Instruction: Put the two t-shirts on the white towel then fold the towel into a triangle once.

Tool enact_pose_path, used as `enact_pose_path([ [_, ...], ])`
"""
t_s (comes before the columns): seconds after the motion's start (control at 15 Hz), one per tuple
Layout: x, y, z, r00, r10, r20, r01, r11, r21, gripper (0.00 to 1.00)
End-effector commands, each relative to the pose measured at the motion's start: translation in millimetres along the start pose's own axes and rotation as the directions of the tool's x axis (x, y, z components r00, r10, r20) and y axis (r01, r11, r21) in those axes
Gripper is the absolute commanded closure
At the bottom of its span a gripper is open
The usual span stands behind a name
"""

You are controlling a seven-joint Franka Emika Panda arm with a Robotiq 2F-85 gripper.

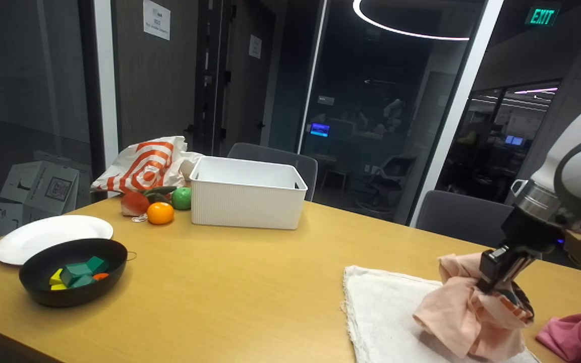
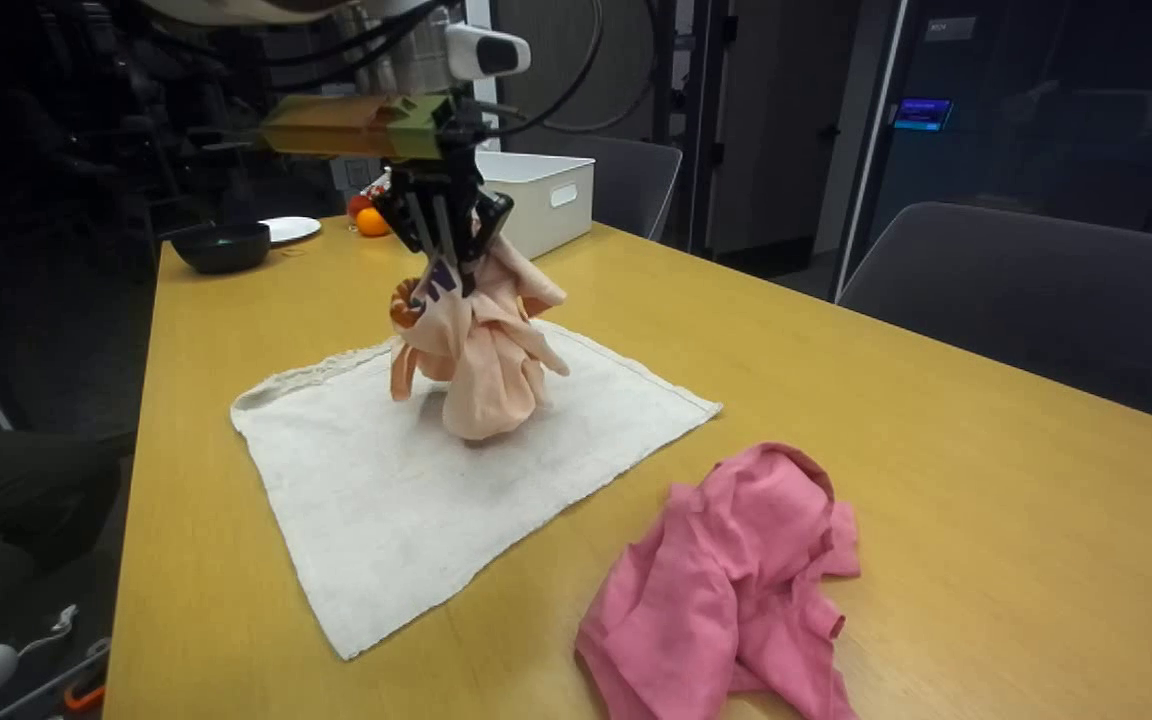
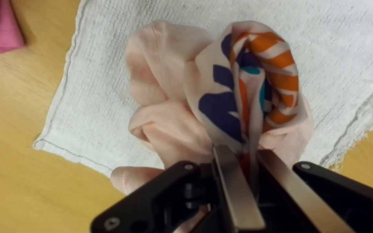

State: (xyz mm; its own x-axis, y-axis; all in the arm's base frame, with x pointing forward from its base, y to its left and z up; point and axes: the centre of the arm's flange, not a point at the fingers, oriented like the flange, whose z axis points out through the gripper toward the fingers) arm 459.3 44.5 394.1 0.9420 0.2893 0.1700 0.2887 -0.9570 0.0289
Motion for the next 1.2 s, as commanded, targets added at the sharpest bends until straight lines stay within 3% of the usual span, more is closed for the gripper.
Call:
enact_pose_path([
  [0.0,-17,-1,47,0.999,-0.051,0.016,0.052,0.998,-0.018,0.94],
  [0.6,-6,-42,95,0.985,-0.168,-0.034,0.172,0.959,0.227,0.94],
  [0.67,-6,-42,97,0.985,-0.168,-0.041,0.173,0.950,0.262,0.90],
  [0.73,-6,-41,99,0.986,-0.158,-0.045,0.164,0.943,0.290,0.63],
  [0.87,-5,-37,99,0.987,-0.142,-0.078,0.159,0.935,0.316,0.57],
  [1.13,0,-25,83,0.986,-0.136,-0.101,0.162,0.933,0.322,0.26],
])
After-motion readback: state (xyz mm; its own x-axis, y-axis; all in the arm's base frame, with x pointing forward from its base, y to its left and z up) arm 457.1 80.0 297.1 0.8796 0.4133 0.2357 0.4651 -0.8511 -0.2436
